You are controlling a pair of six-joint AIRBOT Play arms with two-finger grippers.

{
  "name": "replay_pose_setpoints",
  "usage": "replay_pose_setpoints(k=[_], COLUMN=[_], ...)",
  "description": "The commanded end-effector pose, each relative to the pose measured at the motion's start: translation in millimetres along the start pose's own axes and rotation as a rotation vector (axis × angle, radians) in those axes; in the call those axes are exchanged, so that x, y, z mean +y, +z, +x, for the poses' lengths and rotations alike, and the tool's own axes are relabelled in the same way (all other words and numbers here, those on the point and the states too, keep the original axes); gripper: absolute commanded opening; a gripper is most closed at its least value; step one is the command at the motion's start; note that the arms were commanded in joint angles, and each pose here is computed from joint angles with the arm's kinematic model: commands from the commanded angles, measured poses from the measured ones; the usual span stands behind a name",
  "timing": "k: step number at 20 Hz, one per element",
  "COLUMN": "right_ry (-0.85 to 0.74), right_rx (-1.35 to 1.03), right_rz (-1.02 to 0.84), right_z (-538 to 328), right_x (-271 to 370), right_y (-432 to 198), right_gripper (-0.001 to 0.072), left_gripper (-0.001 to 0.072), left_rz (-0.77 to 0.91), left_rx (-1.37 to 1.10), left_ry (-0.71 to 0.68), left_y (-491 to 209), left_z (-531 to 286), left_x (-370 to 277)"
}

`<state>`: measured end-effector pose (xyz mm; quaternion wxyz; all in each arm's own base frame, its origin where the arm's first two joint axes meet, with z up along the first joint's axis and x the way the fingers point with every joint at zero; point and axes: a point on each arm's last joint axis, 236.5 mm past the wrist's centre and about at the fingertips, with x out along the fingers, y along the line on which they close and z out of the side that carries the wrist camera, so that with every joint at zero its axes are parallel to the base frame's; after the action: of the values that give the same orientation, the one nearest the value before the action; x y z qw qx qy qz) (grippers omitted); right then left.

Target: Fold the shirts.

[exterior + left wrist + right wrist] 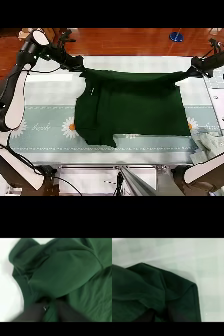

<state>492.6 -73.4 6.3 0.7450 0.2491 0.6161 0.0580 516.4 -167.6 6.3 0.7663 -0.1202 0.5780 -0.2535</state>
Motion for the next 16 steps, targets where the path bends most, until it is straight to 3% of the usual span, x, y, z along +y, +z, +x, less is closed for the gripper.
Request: replay_pose_setpoints(k=[1,5,7,9,10,13,14,15,16], right_ry=[0.03,-0.174,-0.164,-0.092,-0.034,0.12,0.139,0.144,0.143], right_rx=[0.024,0.081,0.122,0.145,0.134,0.091,0.087,0.082,0.075], right_rz=[-0.085,-0.091,-0.012,0.048,0.078,0.139,0.156,0.171,0.181], right_z=[-8.1,-51.4,-56.2,-45.7,-38.2,-25.4,-24.0,-23.9,-24.9], right_x=[10.4,-34.0,-52.5,-63.0,-65.3,-65.5,-68.8,-72.8,-76.3], right_y=[-8.4,-36.3,-60.1,-88.4,-99.9,-122.8,-129.6,-134.3,-137.8], right_gripper=[0.0291,0.0354,0.0364,0.0463,0.0484,0.0486,0.0486,0.0485,0.0486], left_gripper=[0.0422,0.0422,0.0422,0.0423,0.0475,0.0504,0.0618,0.0679,0.0679], left_rz=[-0.014,-0.079,-0.144,-0.19,-0.2,-0.263,-0.294,-0.324,-0.359], left_rx=[0.043,0.189,0.256,0.285,0.289,0.294,0.306,0.326,0.348], left_ry=[-0.008,0.001,-0.01,-0.022,-0.037,-0.1,-0.131,-0.158,-0.17], left_y=[-5.9,-44.9,-74.0,-103.2,-119.7,-177.0,-200.7,-223.5,-246.3], left_z=[-15.6,-77.6,-95.0,-99.6,-97.8,-81.5,-73.6,-66.6,-59.0], left_x=[2.8,35.0,47.3,52.7,52.0,44.3,40.0,36.1,34.6])
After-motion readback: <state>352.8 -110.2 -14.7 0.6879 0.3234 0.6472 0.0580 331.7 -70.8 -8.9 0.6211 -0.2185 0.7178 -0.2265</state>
